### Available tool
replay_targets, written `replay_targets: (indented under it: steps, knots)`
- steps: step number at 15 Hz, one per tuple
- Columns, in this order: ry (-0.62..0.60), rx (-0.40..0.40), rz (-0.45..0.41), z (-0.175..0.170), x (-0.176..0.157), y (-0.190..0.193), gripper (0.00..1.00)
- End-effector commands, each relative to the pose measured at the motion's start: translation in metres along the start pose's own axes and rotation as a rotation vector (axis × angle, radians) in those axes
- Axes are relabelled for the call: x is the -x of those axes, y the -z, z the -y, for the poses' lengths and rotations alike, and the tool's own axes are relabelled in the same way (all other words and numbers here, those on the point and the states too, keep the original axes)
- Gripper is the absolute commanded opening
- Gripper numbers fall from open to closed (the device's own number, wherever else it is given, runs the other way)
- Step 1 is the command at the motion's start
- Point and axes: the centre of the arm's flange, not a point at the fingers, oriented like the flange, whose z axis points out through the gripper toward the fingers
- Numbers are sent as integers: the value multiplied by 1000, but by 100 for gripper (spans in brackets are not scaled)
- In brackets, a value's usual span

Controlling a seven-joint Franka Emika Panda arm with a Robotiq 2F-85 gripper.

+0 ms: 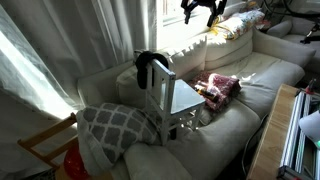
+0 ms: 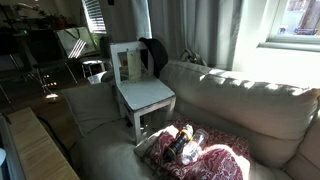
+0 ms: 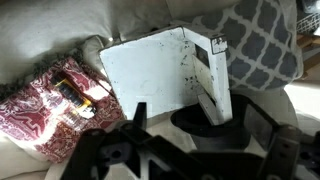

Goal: Put the hat on the chair upside down

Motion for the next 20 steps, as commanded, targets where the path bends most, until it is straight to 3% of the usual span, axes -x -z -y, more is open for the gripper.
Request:
replay_targets:
  steps: [1, 5, 13, 20]
  knots:
    - [-1, -3, -3, 1, 0, 2, 100]
    - [-2, -7, -7, 2, -1, 4, 100]
    - [-456, 4, -101, 6, -84, -38, 100]
    - [-584, 17, -43, 37, -116, -92, 100]
